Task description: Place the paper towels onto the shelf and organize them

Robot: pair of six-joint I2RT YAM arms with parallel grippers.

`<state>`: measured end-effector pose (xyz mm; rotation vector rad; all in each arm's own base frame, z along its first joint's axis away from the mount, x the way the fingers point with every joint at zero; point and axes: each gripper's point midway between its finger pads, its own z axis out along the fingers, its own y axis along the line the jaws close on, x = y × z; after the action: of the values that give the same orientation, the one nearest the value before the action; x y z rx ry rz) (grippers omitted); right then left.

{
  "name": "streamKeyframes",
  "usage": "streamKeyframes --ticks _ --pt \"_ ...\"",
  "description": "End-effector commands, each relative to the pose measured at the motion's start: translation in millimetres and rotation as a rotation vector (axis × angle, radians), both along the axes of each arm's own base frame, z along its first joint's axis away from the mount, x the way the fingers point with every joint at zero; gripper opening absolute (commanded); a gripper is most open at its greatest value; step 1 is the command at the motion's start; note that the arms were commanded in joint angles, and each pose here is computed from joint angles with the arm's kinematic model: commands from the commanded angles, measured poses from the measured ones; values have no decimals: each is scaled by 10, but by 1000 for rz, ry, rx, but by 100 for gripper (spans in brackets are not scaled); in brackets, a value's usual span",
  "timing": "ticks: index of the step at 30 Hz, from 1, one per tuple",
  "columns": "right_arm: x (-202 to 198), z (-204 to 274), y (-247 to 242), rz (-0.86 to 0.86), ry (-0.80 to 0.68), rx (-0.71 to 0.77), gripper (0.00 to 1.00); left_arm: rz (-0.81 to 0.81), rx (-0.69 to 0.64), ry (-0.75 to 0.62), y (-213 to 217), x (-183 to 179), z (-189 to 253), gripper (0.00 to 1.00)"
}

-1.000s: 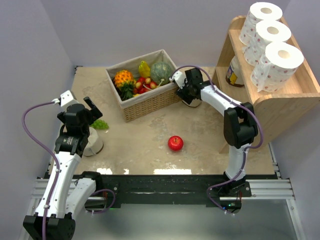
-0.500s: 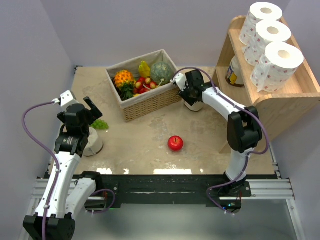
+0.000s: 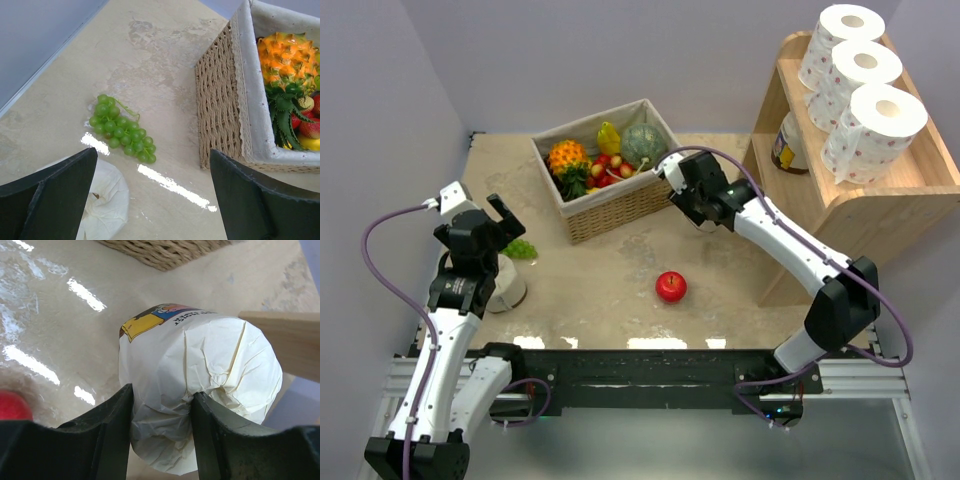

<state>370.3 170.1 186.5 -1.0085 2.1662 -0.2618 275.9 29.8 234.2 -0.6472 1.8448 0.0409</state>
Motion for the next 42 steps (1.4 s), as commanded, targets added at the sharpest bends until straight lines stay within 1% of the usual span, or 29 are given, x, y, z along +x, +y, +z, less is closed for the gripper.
streamKeyframes --ticks 1,7,14,15,21,25,33,42 --pt "25 679 -278 -157 -149 -6 47 -11 8 -57 -17 31 131 100" --pt "-49 972 -516 -263 -165 -77 48 -11 7 -59 -16 30 131 100" --pt "-79 1368 -624 -332 -236 -47 48 -12 9 -61 -16 29 142 100" --pt "-94 1392 -687 -356 -240 -71 48 -11 9 -61 -13 28 142 100" --pt "-109 1404 -898 -459 -252 -183 48 -12 9 -61 -17 26 139 100" --pt "-110 1460 -1027 -506 -283 -219 48 -14 9 -61 -21 26 139 100" --pt "-117 1458 -1287 -574 -281 -261 50 -15 9 -61 -26 27 139 100" --pt "-132 1503 -1485 -642 -300 -306 60 -14 10 -58 -23 30 132 100"
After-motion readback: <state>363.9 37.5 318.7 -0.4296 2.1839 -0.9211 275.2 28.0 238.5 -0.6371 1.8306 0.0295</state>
